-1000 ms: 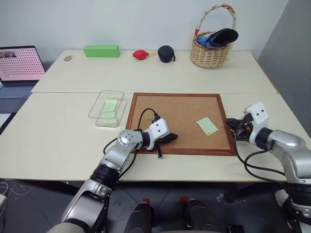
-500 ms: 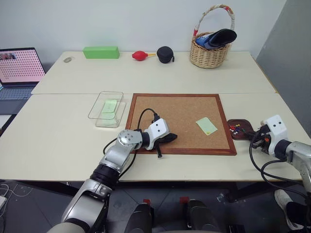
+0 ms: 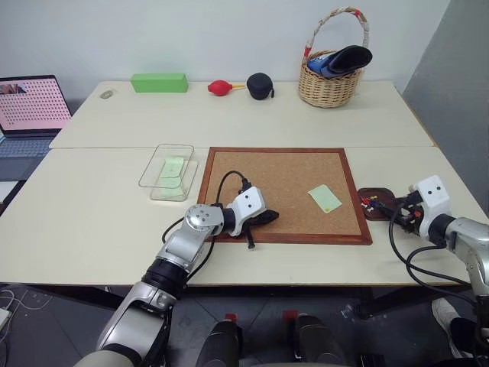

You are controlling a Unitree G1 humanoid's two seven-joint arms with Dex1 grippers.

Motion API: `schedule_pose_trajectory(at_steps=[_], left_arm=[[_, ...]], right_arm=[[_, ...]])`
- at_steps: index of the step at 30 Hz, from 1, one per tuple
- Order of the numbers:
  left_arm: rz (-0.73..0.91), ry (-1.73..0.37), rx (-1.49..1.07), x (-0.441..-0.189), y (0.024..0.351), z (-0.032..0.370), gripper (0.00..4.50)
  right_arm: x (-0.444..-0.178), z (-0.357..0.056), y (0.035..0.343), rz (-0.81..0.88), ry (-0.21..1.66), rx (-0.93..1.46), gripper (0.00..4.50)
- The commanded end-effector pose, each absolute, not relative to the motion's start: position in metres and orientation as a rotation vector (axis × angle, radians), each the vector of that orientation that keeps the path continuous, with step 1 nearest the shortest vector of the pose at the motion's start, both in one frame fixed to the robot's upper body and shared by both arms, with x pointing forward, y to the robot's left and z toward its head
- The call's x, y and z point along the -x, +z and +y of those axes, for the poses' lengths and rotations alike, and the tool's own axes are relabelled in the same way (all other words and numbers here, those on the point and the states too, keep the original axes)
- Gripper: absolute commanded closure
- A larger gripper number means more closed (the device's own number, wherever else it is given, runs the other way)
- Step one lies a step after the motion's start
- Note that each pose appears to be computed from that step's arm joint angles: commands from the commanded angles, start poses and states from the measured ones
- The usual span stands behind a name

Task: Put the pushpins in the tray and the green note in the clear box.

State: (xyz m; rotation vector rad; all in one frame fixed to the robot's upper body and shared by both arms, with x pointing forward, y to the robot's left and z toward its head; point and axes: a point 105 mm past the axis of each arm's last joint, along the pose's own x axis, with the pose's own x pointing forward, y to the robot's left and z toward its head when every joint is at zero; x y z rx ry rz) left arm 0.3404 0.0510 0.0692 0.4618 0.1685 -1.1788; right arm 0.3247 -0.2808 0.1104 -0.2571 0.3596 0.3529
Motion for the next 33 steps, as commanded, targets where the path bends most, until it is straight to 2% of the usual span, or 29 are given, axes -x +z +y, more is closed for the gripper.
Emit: schedule_pose_trajectory(at_steps=[1,6,12,19,26,28,30,33], left_arm=[[0.341,-1.127,-0.496,-0.337,0.029,0.070,4.50],[0.339,-1.126,-0.496,-0.338,0.030,0.071,4.50],[0.336,-1.125,-0.497,-0.339,0.031,0.071,4.50],[0.336,-1.118,-0.496,-0.339,0.031,0.072,4.50],[0.336,-1.112,-0.497,-0.339,0.031,0.074,4.50],[0.336,-1.112,-0.496,-0.338,0.031,0.074,4.50],[0.336,-1.113,-0.497,-0.338,0.030,0.073,4.50],[0.335,-1.115,-0.497,-0.338,0.031,0.073,4.50]], right_arm=[[-0.321,-0.255,0.145,0.221,0.492,0.221,1.97],[-0.307,-0.205,0.136,0.207,0.707,0.263,1.97],[-0.317,-0.167,0.114,0.200,0.764,0.282,1.97],[-0.334,-0.161,0.103,0.192,0.731,0.286,1.97],[-0.336,-0.169,0.097,0.209,0.704,0.270,1.97],[-0.336,-0.171,0.097,0.211,0.703,0.265,2.33],[-0.335,-0.172,0.096,0.214,0.705,0.260,2.52],[-0.334,-0.172,0.096,0.214,0.707,0.249,3.16]])
